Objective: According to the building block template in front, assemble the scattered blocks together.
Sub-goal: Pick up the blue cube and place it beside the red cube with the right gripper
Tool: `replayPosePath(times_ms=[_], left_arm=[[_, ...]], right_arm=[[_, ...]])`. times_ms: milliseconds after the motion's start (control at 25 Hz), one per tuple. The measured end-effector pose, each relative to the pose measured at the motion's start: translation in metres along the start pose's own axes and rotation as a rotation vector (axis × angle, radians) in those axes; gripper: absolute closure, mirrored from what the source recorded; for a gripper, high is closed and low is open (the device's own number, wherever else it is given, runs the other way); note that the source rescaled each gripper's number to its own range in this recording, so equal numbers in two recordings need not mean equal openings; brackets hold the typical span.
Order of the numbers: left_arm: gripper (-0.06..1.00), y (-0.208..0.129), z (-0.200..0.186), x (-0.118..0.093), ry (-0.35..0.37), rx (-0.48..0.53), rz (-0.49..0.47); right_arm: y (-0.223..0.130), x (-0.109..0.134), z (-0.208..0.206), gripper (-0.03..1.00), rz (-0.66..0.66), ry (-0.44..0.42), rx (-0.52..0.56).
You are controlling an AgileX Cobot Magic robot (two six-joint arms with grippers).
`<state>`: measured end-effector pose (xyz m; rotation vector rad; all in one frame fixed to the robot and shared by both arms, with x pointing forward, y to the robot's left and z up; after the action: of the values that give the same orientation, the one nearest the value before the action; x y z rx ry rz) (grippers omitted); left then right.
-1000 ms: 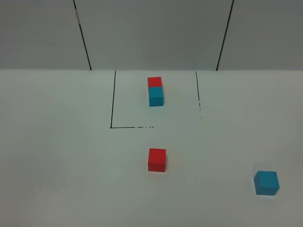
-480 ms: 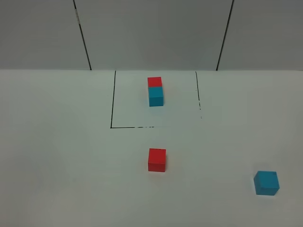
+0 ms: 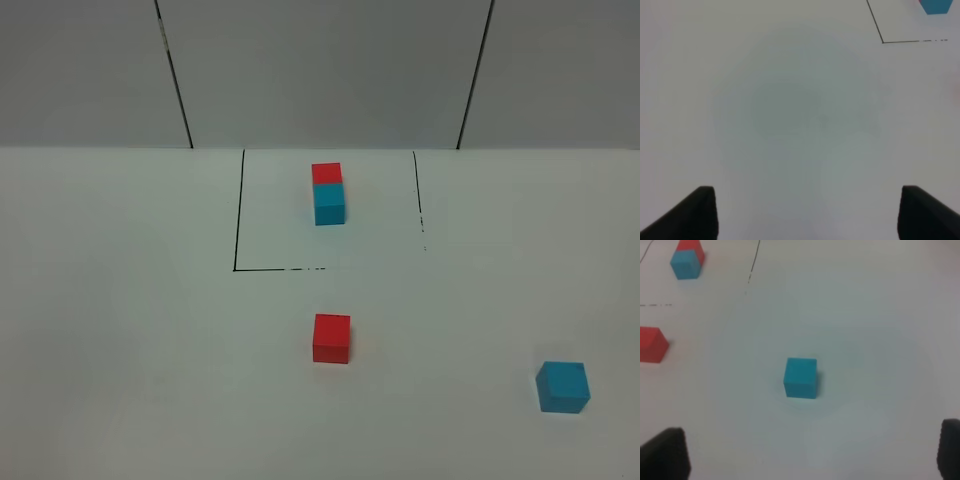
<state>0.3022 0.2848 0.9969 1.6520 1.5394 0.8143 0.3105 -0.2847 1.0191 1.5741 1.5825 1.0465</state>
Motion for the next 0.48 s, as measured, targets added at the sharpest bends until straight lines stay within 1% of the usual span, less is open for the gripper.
replayPosePath(times_ms=[120, 200, 360, 480], left_arm=[[0.32, 0.000, 0.000, 0.000, 0.000, 0.000, 0.000], [0.32, 0.000, 0.000, 0.000, 0.000, 0.000, 0.000], [0.32, 0.000, 0.000, 0.000, 0.000, 0.000, 0.000], [0.32, 0.000, 0.000, 0.000, 0.000, 0.000, 0.000]], right_arm=[[0.011, 0.001, 0.012, -0.03, -0.004, 0.002, 0.123], [0.016, 0.004, 0.033, -0.03, 0.008, 0.017, 0.265], [0.018, 0.008, 0.092, -0.03, 0.056, 0.045, 0.558], [0.014, 0.008, 0.143, -0.03, 0.081, 0.052, 0.724]])
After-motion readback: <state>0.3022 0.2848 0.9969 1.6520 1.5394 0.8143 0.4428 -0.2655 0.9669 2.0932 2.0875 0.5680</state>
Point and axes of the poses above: a point on each arm's last joint axis where the gripper is mounted, z pointing out along that axis toward the gripper, x along the wrist's bending axis when the last joint is at zero, y = z × x, the point moved 9 cm from there along z, pointing out along that axis toward the gripper, and after that the axes turned 1 degree about z, right-handed, at the moved point
